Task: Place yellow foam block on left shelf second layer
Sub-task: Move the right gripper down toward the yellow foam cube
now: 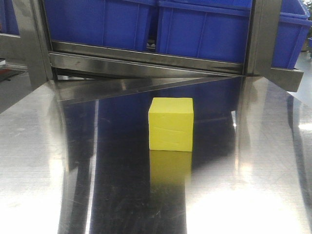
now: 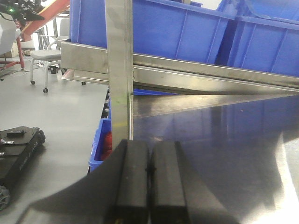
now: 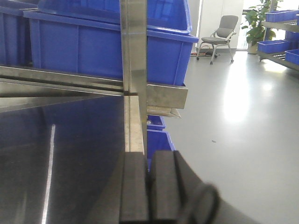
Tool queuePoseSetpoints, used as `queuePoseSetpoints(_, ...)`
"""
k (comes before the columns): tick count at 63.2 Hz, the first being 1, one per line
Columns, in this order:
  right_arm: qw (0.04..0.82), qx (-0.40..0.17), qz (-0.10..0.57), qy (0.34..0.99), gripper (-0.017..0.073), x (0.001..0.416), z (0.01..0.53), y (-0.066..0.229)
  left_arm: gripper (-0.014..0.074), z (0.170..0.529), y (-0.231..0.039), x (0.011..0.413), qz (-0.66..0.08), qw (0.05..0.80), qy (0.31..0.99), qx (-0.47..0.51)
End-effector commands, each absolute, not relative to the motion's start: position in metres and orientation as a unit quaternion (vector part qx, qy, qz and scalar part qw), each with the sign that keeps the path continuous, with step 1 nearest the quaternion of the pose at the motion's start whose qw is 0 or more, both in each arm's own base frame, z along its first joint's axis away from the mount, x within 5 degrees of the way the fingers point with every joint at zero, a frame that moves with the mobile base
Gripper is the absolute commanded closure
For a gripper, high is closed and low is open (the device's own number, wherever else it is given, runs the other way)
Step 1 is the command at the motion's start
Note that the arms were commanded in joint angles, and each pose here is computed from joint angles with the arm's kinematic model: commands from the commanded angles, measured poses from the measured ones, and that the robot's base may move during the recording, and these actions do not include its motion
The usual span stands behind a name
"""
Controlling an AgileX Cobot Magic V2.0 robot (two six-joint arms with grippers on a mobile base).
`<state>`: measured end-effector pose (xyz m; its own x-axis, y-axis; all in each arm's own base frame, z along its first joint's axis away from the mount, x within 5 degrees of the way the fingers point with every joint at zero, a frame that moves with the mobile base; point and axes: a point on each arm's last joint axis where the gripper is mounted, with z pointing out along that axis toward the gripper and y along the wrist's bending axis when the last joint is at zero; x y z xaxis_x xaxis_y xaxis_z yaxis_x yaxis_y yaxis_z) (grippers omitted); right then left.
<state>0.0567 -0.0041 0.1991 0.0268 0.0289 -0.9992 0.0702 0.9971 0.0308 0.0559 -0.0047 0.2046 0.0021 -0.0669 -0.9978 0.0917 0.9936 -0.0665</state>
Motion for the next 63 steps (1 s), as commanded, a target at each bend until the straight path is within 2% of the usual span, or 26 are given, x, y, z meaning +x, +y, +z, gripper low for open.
queuePoseSetpoints(1,0.759,0.031,-0.02,0.649,0.0529,0.053,0.216,-0.004,0.0457,0.203,-0.006,0.057,-0.068,0.727,0.684,0.011)
queuePoseSetpoints(52,0.759,0.031,-0.021,0.649,0.0529,0.053,0.216,-0.004,0.0457,0.203,-0.006,0.057,-0.068,0.727,0.684,0.011)
queuePoseSetpoints(63,0.775,0.03,-0.021,0.631,0.0529,0.051,0.23,-0.004,0.0457,0.203,-0.006,0.057,-0.067,0.725,0.686,0.01)
